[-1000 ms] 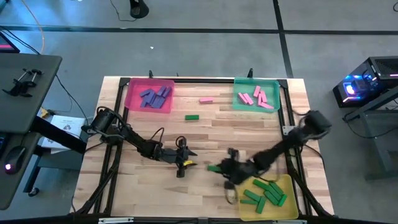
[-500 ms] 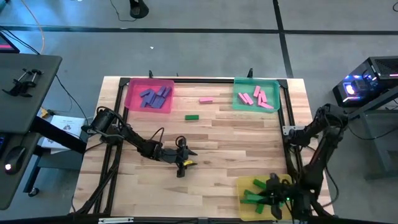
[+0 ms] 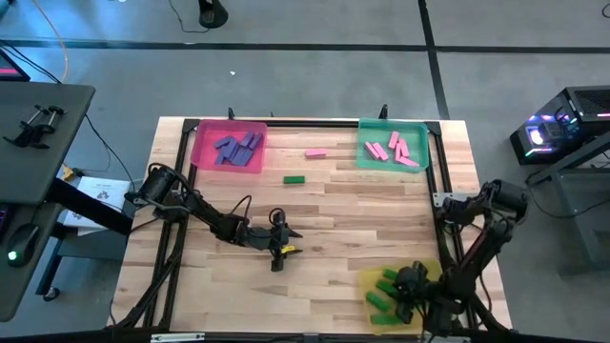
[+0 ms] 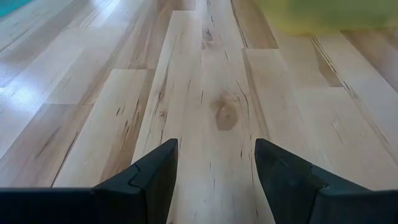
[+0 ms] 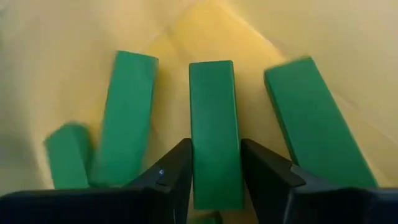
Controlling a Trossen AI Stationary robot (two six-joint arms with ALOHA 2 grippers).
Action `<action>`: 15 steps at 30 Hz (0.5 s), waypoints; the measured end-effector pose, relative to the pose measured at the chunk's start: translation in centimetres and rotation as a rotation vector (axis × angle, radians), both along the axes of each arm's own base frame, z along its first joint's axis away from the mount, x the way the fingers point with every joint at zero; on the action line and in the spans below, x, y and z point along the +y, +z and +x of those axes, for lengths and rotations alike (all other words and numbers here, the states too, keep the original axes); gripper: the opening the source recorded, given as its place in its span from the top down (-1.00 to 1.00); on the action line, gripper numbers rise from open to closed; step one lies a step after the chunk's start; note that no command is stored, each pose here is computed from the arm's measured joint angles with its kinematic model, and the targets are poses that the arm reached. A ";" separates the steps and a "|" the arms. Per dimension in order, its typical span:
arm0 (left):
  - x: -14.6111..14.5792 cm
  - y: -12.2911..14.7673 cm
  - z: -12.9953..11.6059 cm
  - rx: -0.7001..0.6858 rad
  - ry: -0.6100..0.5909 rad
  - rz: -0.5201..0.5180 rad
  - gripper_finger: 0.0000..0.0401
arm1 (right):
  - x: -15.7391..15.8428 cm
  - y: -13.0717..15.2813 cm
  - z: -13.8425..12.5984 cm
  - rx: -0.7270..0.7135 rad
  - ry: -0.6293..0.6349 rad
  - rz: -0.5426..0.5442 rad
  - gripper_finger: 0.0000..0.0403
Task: Sort blocks
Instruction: Put the green block into the yellow bin, then put the pink block into the blue bin
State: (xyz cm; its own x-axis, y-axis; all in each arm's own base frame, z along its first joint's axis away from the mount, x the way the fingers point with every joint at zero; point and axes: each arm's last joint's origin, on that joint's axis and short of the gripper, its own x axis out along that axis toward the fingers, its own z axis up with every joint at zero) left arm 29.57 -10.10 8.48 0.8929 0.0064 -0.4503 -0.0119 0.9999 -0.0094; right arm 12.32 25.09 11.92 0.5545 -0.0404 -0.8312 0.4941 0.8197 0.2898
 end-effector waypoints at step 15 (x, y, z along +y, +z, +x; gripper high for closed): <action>0.0 0.0 0.0 0.000 0.001 0.000 -0.01 | -1.8 3.1 0.8 0.013 -0.003 0.027 0.35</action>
